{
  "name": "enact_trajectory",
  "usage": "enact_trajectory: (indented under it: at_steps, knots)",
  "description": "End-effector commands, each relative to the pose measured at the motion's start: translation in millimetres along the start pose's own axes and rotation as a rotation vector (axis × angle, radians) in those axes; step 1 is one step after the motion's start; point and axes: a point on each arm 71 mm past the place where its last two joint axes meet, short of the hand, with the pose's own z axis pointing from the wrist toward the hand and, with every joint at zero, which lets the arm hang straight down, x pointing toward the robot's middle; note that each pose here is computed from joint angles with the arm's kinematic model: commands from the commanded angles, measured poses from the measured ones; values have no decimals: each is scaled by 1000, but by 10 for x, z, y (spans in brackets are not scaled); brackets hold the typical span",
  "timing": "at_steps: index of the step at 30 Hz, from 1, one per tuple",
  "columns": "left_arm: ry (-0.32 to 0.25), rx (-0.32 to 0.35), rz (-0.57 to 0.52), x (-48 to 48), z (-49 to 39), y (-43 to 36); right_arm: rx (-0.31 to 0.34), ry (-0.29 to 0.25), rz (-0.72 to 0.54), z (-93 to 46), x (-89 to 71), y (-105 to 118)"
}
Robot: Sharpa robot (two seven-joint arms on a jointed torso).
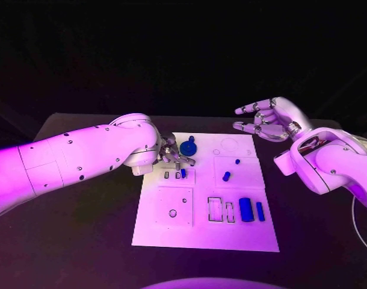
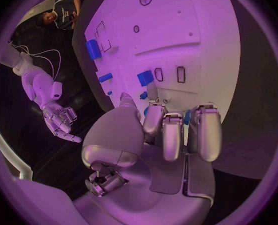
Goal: Assemble the parts on the task board
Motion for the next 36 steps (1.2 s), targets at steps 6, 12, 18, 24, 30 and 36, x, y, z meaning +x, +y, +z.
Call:
enact_trajectory:
  at_steps: [6, 12, 18, 24, 30, 36]
  knots:
    - [31, -12, 39, 22, 17, 7, -12, 20, -27, 1, 10, 3]
    - [39, -15, 45, 26, 18, 16, -11, 22, -27, 0, 14, -1]
    - [45, -16, 50, 30, 22, 10, -11, 27, -26, 3, 25, 3]
    - [57, -19, 58, 40, 42, -3, -12, 28, -26, 6, 30, 3]
    - [67, -20, 63, 62, 62, -13, -13, 28, -25, 9, 32, 2]
    - [70, -17, 65, 77, 63, -27, -14, 27, -25, 15, 36, -1]
